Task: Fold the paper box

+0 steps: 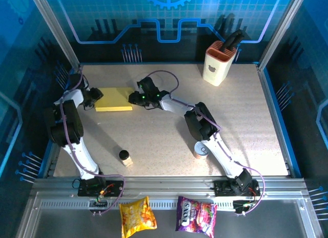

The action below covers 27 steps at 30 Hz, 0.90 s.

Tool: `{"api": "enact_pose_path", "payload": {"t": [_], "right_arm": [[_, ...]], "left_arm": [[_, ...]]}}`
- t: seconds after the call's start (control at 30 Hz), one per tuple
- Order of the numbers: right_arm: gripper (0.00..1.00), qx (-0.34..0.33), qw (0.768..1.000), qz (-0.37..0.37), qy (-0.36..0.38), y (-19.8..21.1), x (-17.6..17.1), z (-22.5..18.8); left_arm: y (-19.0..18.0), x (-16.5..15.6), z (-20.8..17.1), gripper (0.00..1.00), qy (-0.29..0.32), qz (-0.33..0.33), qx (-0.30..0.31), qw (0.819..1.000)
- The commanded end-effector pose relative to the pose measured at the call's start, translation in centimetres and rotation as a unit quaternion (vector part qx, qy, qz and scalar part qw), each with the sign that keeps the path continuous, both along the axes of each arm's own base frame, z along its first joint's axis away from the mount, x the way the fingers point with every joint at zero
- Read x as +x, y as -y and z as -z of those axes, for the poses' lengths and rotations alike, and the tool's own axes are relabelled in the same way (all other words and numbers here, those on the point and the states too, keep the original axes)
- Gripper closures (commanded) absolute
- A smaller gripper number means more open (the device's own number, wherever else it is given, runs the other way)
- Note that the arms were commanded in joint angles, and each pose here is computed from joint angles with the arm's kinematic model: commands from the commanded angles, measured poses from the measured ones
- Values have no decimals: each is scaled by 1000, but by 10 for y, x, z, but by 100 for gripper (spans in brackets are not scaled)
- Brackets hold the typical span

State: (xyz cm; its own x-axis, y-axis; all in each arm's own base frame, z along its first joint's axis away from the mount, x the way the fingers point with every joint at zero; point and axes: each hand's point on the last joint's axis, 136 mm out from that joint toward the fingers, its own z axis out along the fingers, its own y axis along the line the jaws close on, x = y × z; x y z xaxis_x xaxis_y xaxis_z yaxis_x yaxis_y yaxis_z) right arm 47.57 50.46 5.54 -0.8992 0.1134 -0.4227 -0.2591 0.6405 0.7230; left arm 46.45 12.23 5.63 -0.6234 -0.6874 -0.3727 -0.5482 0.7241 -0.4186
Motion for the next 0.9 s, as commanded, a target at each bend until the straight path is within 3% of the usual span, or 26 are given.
{"api": "enact_pose_path", "payload": {"t": [0.0,0.17,0.37,0.47,0.7,0.87], "right_arm": [[69,65,996,-37,39,-61,-23,-18],[65,78,995,-30,60,-79,-16,-13],[63,65,996,-4,59,-68,-1,-3],[56,57,997,-5,60,-61,2,-8],[41,19,996,-10,91,-30,13,-38],[28,-20,992,-38,117,-4,14,-64]], "left_arm": [[25,18,0,54,19,24,-76,997],[15,38,3,54,31,18,-72,997],[4,41,12,49,23,3,-65,998],[-2,41,9,46,22,-5,-59,998],[-10,46,-17,30,39,-9,-39,998],[-11,45,-46,11,63,-9,-26,998]]}}
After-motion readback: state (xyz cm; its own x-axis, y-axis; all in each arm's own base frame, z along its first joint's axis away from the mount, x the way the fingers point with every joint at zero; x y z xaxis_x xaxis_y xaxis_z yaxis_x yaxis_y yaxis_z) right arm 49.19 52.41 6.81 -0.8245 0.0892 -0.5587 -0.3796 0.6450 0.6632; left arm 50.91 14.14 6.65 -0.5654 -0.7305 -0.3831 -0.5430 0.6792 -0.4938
